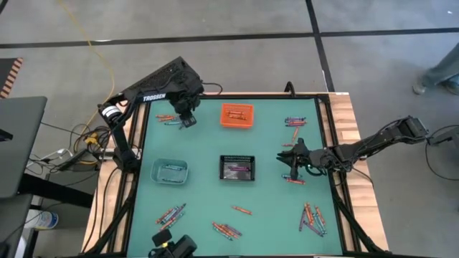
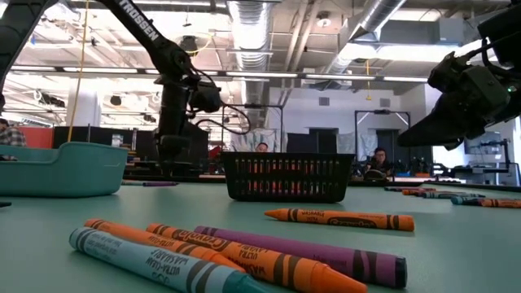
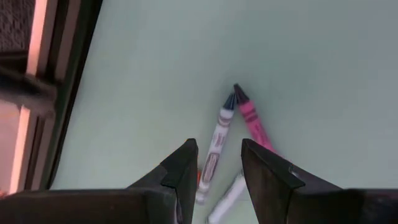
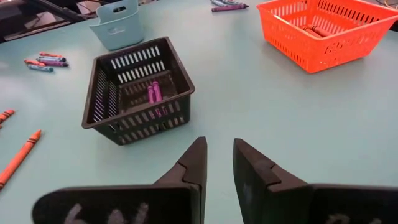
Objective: Sort crayons
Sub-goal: Put the blue crayon into the light blue bin
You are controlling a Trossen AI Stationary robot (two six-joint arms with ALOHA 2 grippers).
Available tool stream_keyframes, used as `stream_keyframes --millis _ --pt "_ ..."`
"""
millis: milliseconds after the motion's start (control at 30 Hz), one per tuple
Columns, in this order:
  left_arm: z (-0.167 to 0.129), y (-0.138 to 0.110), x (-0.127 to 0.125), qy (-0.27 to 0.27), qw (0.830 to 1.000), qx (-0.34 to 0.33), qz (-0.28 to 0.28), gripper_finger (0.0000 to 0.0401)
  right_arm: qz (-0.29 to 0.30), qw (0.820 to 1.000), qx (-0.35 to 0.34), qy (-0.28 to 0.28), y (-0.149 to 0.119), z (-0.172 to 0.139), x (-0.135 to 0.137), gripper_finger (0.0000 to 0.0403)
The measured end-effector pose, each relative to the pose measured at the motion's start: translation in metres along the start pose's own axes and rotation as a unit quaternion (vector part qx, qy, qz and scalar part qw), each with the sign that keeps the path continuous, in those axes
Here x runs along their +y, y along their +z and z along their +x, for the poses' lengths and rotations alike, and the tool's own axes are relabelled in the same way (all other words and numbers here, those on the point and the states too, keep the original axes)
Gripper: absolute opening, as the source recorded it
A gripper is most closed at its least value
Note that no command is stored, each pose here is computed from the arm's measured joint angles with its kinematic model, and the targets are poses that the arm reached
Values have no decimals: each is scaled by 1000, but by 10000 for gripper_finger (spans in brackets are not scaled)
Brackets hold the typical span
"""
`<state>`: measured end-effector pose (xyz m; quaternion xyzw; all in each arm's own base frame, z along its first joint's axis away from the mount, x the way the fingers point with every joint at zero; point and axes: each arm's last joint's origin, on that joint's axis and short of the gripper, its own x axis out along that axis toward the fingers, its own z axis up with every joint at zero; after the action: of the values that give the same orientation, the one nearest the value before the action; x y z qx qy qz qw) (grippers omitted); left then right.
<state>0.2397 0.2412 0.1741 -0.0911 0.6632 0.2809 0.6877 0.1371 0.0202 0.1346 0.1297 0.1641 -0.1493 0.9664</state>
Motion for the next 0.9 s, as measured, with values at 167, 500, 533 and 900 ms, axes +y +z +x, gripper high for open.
stream_keyframes --millis 167,500,533,900 --pt "13 -8 -1 12 1000 3 9 114 -1 1000 0 -1 0 0 0 74" --pt "25 -13 -4 9 999 -11 40 114 -1 1000 -1 -3 0 0 0 74" --pt "25 -13 -4 7 999 -11 41 113 -1 1000 -1 -3 0 0 0 74" --pt "27 -16 3 -22 999 -18 15 23 -1 1000 -1 -3 0 0 0 74"
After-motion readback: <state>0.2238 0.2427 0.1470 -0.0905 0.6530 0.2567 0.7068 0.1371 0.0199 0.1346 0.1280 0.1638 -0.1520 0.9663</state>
